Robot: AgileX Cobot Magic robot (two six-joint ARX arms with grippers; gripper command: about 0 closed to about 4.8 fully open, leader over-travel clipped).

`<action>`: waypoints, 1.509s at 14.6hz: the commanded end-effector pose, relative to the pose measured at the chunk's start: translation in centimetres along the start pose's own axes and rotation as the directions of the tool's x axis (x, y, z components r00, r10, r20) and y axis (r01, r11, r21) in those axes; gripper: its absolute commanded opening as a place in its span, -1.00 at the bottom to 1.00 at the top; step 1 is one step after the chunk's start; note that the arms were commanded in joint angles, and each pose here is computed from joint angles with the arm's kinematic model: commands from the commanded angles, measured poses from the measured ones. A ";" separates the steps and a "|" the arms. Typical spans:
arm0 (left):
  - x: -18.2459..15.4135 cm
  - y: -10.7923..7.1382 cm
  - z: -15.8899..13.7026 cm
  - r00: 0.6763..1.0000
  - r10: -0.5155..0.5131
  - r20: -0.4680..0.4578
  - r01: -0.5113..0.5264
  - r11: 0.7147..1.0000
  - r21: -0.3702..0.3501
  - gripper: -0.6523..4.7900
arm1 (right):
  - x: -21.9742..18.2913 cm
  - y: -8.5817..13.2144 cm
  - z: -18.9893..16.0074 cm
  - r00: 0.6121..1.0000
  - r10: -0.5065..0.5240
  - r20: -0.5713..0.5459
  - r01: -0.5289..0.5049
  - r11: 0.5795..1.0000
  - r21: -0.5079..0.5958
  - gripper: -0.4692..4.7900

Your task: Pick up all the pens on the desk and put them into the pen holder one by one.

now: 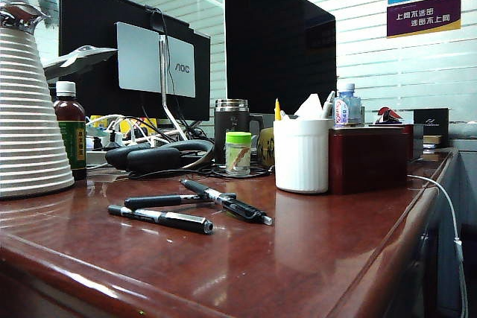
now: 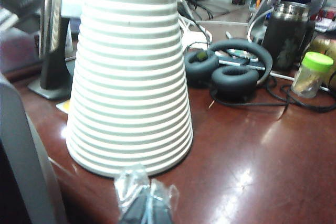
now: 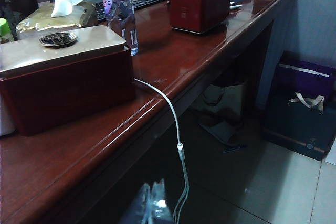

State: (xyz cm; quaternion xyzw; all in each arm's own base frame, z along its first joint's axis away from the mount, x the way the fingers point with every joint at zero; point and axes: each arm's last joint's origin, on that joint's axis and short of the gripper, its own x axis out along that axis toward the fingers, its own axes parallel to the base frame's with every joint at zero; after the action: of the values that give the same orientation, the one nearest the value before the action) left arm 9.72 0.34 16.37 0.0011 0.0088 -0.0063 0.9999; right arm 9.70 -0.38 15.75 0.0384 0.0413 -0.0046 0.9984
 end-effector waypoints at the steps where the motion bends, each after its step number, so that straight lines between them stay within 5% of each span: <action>1: 0.0 0.0 0.0 1.000 0.001 0.002 -0.001 1.000 0.000 -0.78 | 0.0 0.0 0.0 1.000 -0.003 0.007 0.003 1.000 0.005 -0.83; 6: 0.0 0.0 0.1 1.000 -0.005 0.010 0.005 1.000 -0.003 -0.78 | 0.0 0.0 0.1 1.000 0.004 0.017 -0.004 1.000 0.004 -0.83; 8: 0.0 0.0 0.6 0.999 -0.005 0.050 0.005 1.000 -0.002 -0.74 | -0.3 0.1 1.2 0.999 0.011 0.049 -0.016 0.996 0.089 -0.82; 9: -0.1 0.0 0.9 0.998 -0.013 0.060 0.017 0.998 -0.057 -0.30 | -0.7 0.2 2.5 0.996 0.015 0.089 -0.024 0.995 0.101 -0.45; 10: -0.2 -0.1 1.4 0.997 -0.032 0.070 0.040 0.993 -0.107 0.28 | -1.2 0.4 4.0 0.991 0.020 0.132 -0.033 0.995 0.097 0.28; 11: -0.3 -0.2 1.8 0.994 -0.077 0.079 0.087 0.988 -0.128 0.89 | -1.9 0.6 5.5 0.987 0.051 0.155 -0.065 0.994 0.084 0.59; 12: -0.6 -0.4 2.5 0.985 -0.143 0.092 0.154 0.980 -0.129 1.00 | -2.7 0.9 6.9 0.984 0.098 0.147 -0.105 0.994 0.042 0.59; 14: -1.6 -0.9 4.9 0.957 -0.271 0.106 0.284 0.949 -0.136 1.00 | -4.5 1.4 9.4 0.973 0.196 0.122 -0.186 0.978 -0.089 0.60; 17: -3.9 -1.1 9.5 0.939 -0.302 0.166 0.322 0.940 -0.109 1.00 | -5.3 2.3 13.3 0.937 0.340 0.083 -0.327 0.934 -0.141 0.60; 22: -2.9 -1.6 9.8 0.897 -0.440 0.048 0.442 0.884 -0.150 1.00 | -0.1 3.8 15.4 0.829 0.545 -0.128 -0.559 0.818 -0.139 0.43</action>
State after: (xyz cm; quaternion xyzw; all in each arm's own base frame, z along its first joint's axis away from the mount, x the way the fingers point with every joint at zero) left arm 6.89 -1.14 25.76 -0.0814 0.0051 -0.2172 0.9727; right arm 10.35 2.00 30.94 -0.0128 0.0818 0.2758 0.9577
